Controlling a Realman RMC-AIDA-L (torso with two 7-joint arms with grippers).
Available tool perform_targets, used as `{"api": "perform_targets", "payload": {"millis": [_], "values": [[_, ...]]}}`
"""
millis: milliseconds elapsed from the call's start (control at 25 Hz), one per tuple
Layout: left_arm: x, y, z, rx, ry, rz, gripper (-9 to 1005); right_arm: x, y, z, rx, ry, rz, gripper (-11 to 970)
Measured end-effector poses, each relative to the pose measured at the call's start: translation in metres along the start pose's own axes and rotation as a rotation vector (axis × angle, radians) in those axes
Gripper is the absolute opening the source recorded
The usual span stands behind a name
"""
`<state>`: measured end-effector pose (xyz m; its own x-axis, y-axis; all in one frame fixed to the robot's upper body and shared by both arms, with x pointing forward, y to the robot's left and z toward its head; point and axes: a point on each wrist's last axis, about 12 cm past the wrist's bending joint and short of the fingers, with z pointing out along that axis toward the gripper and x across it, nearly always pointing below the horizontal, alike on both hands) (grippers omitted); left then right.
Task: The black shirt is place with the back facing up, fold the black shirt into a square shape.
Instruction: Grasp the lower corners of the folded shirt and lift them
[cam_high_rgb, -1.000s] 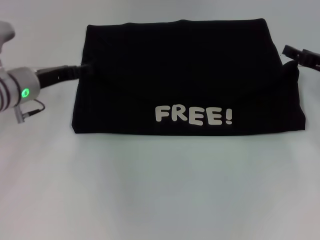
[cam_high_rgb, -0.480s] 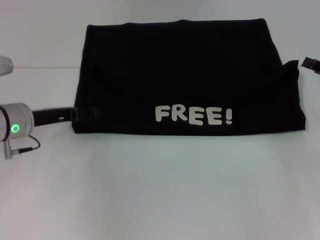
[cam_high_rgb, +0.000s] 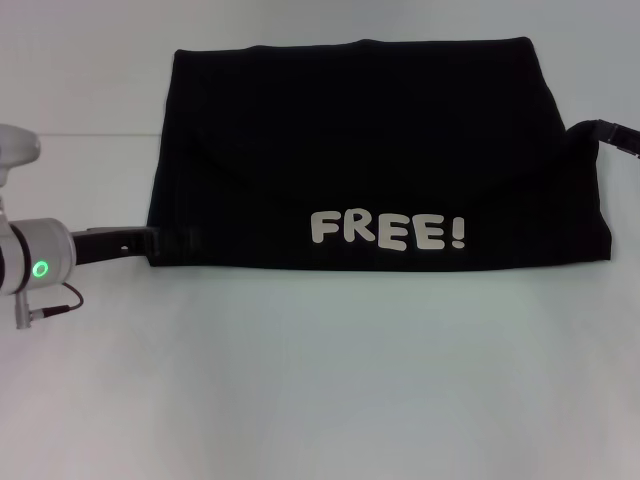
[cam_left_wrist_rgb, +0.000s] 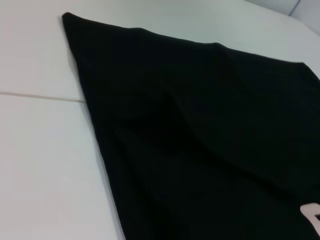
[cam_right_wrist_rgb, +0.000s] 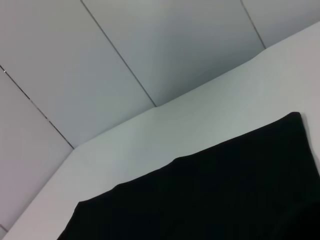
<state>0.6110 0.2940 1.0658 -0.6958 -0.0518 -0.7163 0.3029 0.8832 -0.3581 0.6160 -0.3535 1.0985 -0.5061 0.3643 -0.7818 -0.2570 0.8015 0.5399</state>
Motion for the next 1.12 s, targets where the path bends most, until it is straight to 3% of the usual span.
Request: {"api": "perform_targets", "payload": {"millis": [280, 920, 1120], "values": [[0.0048, -0.0057, 0.006, -0.002, 0.021, 0.087, 773, 0.0011, 0.0, 0.0008, 0.005, 0.003, -0.004, 627], [0.0062, -0.0059, 0.0087, -0.022, 0.038, 0.165, 735, -0.0001, -0.0035, -0.0018, 0.021, -0.009, -0.004, 628], [0.0077, -0.0041, 0.0079, -0.035, 0.038, 0.167, 552, -0.0019, -0.0041, -0.0023, 0.022, -0.011, -0.008, 627]]}}
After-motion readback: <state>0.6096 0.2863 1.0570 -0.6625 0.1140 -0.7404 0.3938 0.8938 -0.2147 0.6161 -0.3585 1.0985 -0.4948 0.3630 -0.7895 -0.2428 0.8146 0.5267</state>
